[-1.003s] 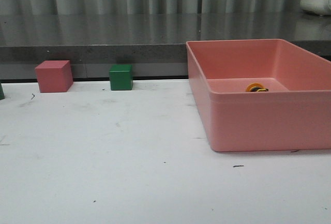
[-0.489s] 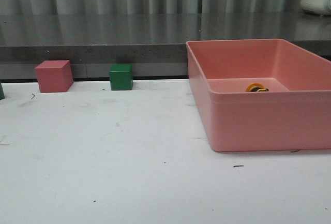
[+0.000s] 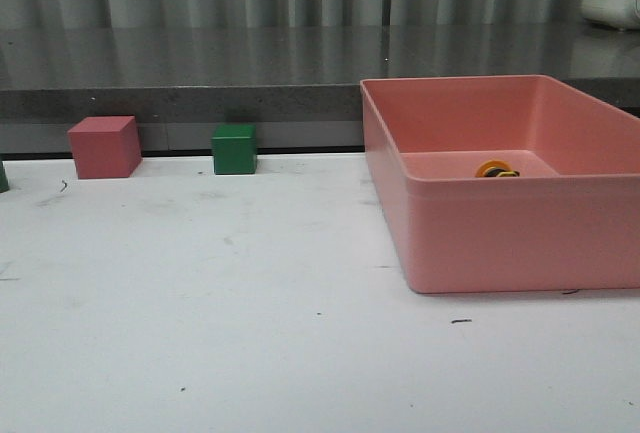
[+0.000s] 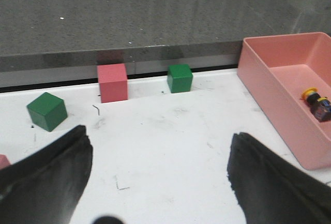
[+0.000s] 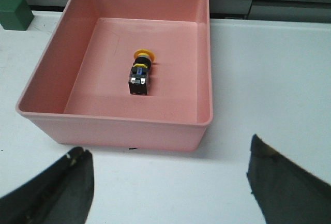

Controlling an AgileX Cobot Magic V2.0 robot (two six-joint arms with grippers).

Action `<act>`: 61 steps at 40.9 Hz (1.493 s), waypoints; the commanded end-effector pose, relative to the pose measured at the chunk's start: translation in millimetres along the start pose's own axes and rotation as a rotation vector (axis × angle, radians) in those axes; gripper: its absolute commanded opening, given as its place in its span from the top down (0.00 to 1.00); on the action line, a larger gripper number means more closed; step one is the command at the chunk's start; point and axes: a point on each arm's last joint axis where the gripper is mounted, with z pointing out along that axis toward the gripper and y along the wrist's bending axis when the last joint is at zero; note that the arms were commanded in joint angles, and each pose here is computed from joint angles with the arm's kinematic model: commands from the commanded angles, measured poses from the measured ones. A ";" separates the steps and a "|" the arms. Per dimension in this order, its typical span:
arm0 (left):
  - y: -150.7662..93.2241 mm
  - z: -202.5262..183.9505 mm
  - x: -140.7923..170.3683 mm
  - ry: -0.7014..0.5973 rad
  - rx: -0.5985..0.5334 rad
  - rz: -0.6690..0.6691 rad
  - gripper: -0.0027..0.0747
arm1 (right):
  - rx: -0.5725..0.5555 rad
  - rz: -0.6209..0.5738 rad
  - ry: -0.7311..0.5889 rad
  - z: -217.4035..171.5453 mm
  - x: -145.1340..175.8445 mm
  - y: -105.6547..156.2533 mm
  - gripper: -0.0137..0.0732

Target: Place and stand button with both arms

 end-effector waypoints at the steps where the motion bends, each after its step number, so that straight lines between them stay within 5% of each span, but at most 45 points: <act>1: -4.7 3.1 -15.3 -0.053 0.043 0.005 0.27 | 0.005 -0.005 -0.059 -4.4 -14.0 -0.1 0.12; 9: -3.8 16.6 -8.5 0.061 0.032 0.065 0.27 | 0.000 -0.044 0.038 -8.2 -24.8 1.1 0.12; 25: -3.7 16.5 -8.4 0.062 0.032 0.063 0.27 | -0.113 -0.082 0.187 15.8 -80.5 16.9 0.12; 39: -3.7 16.5 -8.4 0.062 0.032 0.063 0.27 | -0.190 -0.148 0.436 109.7 -115.7 46.5 0.12; 61: -3.7 16.5 -8.4 0.062 0.032 0.063 0.27 | -0.046 -0.111 0.640 230.3 -111.2 37.0 0.12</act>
